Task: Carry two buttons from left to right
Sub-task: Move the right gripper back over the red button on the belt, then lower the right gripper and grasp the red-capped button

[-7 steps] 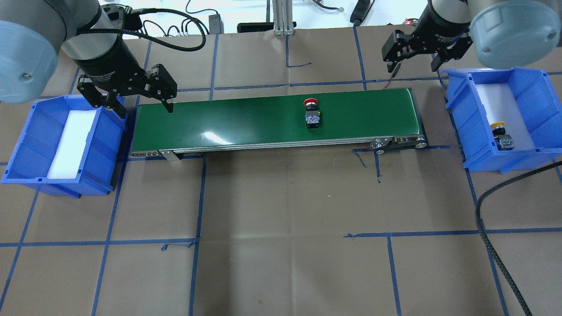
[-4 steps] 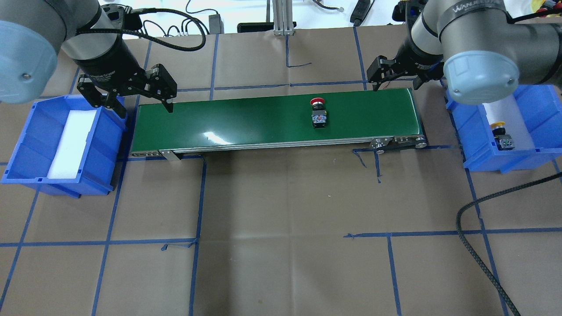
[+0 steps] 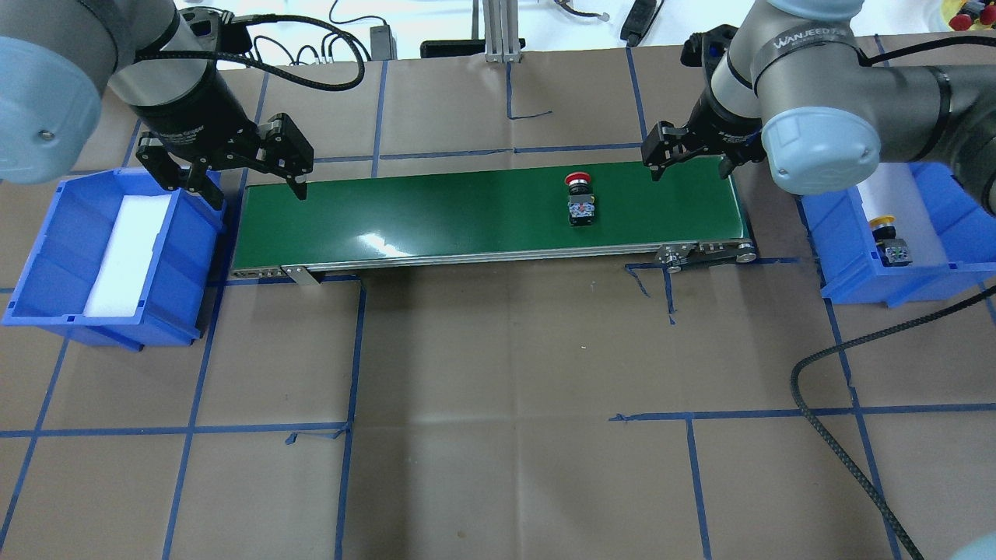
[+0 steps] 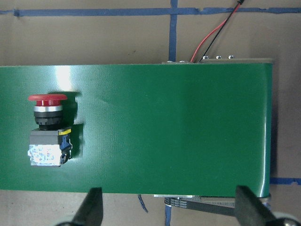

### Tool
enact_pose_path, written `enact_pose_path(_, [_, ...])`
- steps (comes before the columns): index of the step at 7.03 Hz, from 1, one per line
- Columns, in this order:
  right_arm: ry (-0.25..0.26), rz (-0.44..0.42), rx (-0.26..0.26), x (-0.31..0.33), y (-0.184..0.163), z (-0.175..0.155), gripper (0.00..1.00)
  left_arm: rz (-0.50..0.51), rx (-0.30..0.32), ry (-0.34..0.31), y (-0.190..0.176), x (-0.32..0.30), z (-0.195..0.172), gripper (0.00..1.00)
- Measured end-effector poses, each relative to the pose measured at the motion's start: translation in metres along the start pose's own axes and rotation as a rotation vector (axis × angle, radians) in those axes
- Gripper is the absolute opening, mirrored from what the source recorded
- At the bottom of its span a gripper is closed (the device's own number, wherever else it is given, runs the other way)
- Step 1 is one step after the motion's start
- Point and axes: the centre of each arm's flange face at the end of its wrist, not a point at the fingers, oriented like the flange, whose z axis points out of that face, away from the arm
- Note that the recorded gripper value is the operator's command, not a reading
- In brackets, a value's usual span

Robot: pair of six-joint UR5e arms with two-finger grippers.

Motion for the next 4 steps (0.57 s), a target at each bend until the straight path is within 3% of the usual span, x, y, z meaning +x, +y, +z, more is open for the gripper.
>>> enact_pose_path(4, [-0.001, 0.001, -0.006, 0.0012, -0.0074, 0.0177, 1.0, 0.0, 0.0, 0.0, -0.0002, 0.0, 0.0001, 1.0])
